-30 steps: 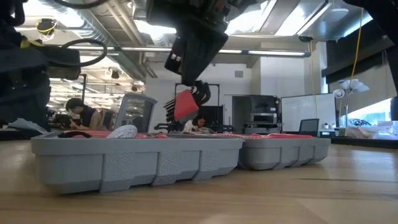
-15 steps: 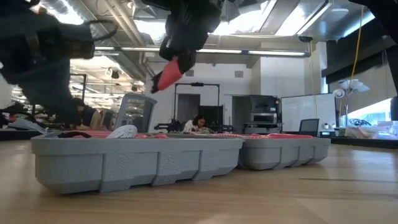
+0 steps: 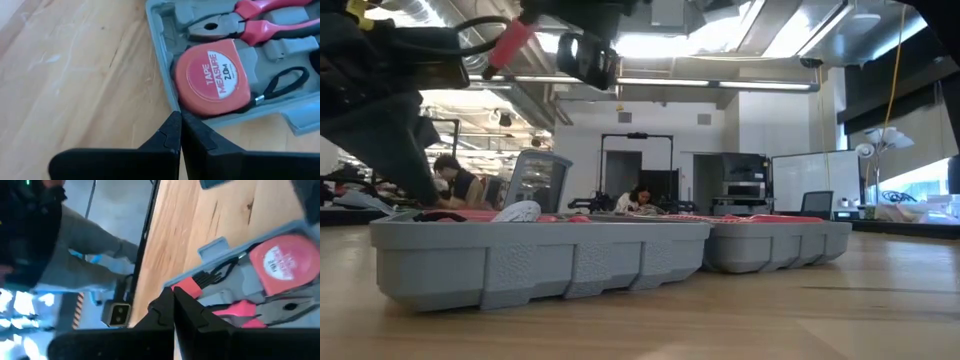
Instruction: Prefit tool cases
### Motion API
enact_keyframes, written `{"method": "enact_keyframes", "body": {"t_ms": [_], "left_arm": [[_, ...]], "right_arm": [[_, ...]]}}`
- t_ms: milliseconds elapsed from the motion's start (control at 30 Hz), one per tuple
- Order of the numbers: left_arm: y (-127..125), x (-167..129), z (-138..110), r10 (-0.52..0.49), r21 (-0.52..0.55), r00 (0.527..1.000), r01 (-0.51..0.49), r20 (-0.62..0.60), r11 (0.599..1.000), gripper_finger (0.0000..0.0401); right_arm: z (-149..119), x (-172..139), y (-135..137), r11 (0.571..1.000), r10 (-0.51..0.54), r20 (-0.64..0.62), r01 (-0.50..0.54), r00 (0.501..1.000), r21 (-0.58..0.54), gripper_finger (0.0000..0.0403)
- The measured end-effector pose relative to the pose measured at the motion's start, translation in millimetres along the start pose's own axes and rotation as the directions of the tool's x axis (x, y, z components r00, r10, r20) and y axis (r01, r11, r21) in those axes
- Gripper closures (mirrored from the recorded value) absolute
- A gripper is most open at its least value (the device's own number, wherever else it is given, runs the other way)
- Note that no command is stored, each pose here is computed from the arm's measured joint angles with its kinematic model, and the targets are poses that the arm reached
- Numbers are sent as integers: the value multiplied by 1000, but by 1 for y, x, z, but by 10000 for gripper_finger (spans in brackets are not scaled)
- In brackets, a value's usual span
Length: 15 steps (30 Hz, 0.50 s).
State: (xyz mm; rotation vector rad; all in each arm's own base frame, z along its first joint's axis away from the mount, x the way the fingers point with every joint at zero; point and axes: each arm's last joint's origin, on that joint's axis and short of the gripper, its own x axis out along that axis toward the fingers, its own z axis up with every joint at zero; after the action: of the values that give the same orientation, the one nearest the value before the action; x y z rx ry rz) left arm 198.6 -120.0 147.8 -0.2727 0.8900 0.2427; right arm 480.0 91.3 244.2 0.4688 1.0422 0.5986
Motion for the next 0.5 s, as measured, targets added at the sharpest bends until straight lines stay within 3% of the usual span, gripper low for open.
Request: {"method": "enact_keyframes", "body": {"t_ms": [167,333,500], "left_arm": [[-5,-4,-8,-17,54,1000,18,-15,998,401],[-9,-9,-16,-25,40,999,26,-33,999,401],[-11,-11,-19,-34,-54,999,32,-34,998,401]], "right_arm": [[-7,9,-6,984,-4,-44,12,999,176,403],[-9,10,-4,930,97,-74,-64,992,361,403],[-10,11,-1,909,141,-89,-93,986,406,403]]}}
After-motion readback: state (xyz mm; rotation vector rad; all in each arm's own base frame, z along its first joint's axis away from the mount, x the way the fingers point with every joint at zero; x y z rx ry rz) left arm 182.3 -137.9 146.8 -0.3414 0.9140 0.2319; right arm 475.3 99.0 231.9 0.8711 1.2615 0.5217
